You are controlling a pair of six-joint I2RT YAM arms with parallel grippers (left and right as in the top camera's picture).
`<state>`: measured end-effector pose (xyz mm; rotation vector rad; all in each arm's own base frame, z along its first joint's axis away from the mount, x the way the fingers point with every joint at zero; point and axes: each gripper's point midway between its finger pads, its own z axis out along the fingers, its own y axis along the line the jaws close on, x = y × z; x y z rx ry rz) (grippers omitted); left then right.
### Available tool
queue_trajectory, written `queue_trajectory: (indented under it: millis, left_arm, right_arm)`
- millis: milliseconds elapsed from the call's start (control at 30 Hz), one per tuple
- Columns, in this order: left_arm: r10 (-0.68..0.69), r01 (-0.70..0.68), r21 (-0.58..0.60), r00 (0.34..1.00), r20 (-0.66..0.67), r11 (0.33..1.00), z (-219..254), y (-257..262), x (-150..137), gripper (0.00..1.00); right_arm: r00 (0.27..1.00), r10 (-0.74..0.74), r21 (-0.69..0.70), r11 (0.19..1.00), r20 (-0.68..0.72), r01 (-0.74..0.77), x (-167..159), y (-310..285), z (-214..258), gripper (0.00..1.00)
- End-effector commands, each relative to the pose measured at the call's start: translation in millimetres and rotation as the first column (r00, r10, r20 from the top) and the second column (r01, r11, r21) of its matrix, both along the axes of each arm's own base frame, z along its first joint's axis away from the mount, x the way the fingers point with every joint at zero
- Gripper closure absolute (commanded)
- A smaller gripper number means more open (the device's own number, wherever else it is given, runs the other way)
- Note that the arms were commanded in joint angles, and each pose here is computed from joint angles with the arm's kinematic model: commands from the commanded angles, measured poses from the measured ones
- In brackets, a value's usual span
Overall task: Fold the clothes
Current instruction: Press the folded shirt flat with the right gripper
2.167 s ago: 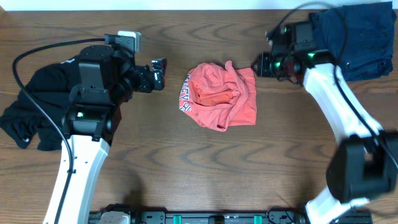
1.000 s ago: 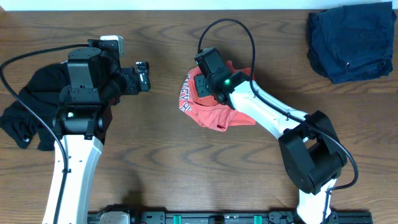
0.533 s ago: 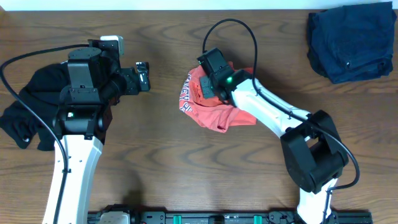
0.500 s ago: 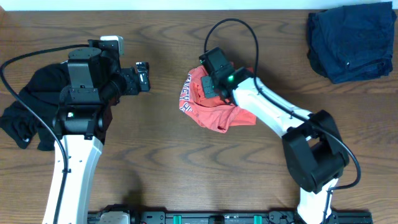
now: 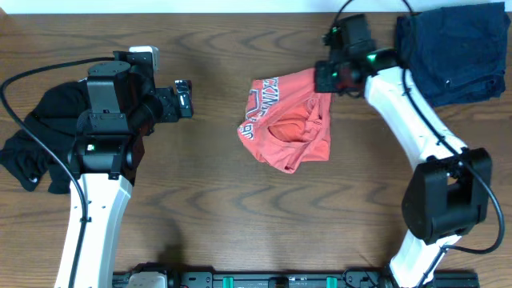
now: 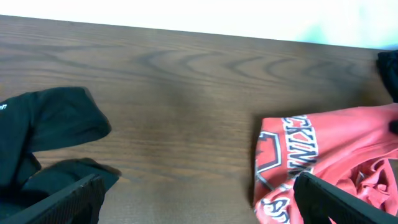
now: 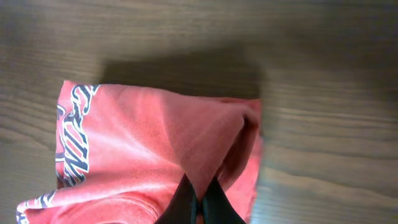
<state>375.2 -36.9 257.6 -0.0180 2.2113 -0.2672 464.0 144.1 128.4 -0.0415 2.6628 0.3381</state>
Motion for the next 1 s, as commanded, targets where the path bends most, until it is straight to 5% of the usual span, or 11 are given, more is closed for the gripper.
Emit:
queue_trajectory:
  millis: [0, 133, 200, 500, 967]
  left_arm:
    - [0.016, -0.016, 0.006, 1.0, 0.011, 1.0, 6, 4, 1, 0.02]
    - [0.016, -0.016, 0.006, 1.0, 0.011, 1.0, 6, 4, 1, 0.02]
    - [0.016, -0.016, 0.006, 1.0, 0.008, 1.0, 5, 4, 1, 0.02]
    - [0.016, -0.016, 0.007, 1.0, 0.0, 1.0, 4, 4, 0, 0.02]
    - [0.016, -0.016, 0.007, 1.0, 0.0, 1.0, 3, 4, 0, 0.02]
  right_arm:
    - [0.999, 0.029, 0.024, 0.999, 0.017, -0.03, 5, -10, 7, 0.97]
    - [0.998, 0.051, 0.048, 0.997, 0.024, -0.052, 6, -15, 10, 0.45]
    - [0.993, 0.116, 0.094, 0.989, 0.027, -0.118, 1, -4, 14, 0.33]
    - [0.91, 0.415, 0.127, 0.902, 0.005, -0.412, -50, 65, 18, 0.37]
    - [0.794, 0.595, 0.074, 0.803, -0.126, -0.591, -121, 117, -21, 0.46]
